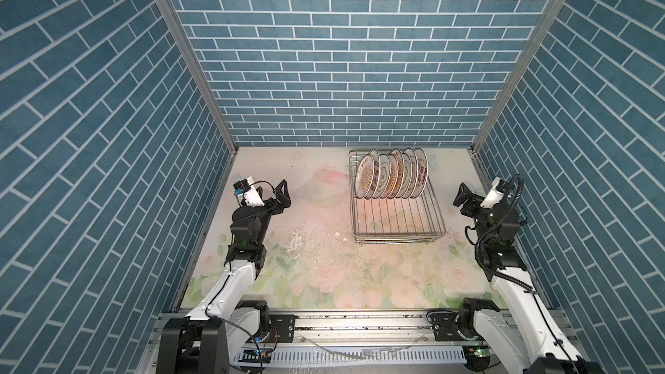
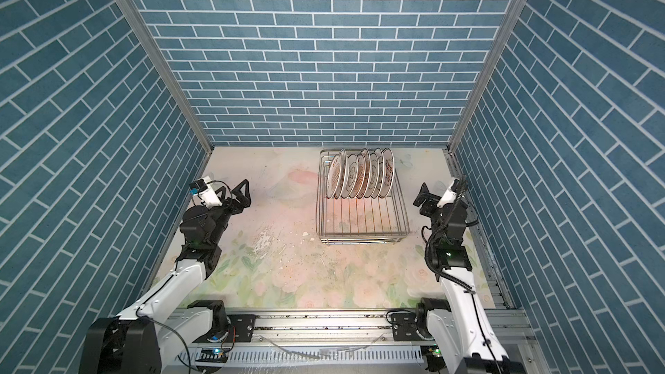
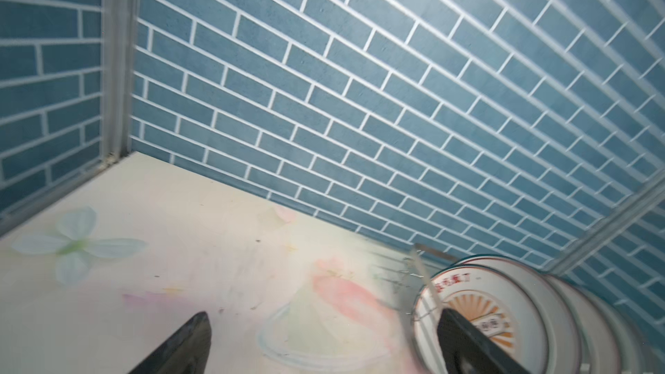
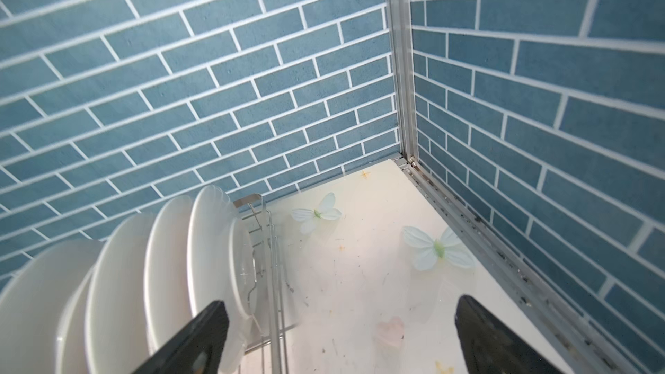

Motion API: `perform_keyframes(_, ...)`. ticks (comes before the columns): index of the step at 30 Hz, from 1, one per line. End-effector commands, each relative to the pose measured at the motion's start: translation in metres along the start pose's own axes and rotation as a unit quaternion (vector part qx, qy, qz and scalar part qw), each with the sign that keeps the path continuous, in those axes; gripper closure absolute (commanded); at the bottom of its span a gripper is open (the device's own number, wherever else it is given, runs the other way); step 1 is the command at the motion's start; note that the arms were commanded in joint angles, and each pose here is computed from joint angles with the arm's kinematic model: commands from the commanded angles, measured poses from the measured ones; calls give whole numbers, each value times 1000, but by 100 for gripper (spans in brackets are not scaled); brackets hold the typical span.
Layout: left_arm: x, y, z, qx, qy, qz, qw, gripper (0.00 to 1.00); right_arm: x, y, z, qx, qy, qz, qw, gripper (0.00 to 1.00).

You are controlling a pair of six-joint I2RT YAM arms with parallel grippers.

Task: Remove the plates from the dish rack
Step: 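Reach the right gripper to the outermost plate's rim while the left gripper approaches the rack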

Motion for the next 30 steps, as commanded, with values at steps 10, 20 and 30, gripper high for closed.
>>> perform_keyframes(10, 16, 24, -43, 149, 209, 40, 966, 0, -14, 50, 55, -175, -109, 13, 978, 1)
perform_keyframes(20, 50, 40, -114, 157, 61, 123, 978, 0, -5, 12, 68, -168, -97, 77, 978, 1)
perform_keyframes(30, 90, 52, -192, 258, 18, 203, 944, 0, 11, -16, 107, -111, 44, 151, 981, 3)
Point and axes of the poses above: each gripper's point midway between its finger pads, its own y axis back along the fingers, its own z axis along the line the jaws close on, x = y × z, the point moved 1 cm from there along y, back along the fingers, and after that the axes turned 4 degrees about y, right-handed, at the moved point
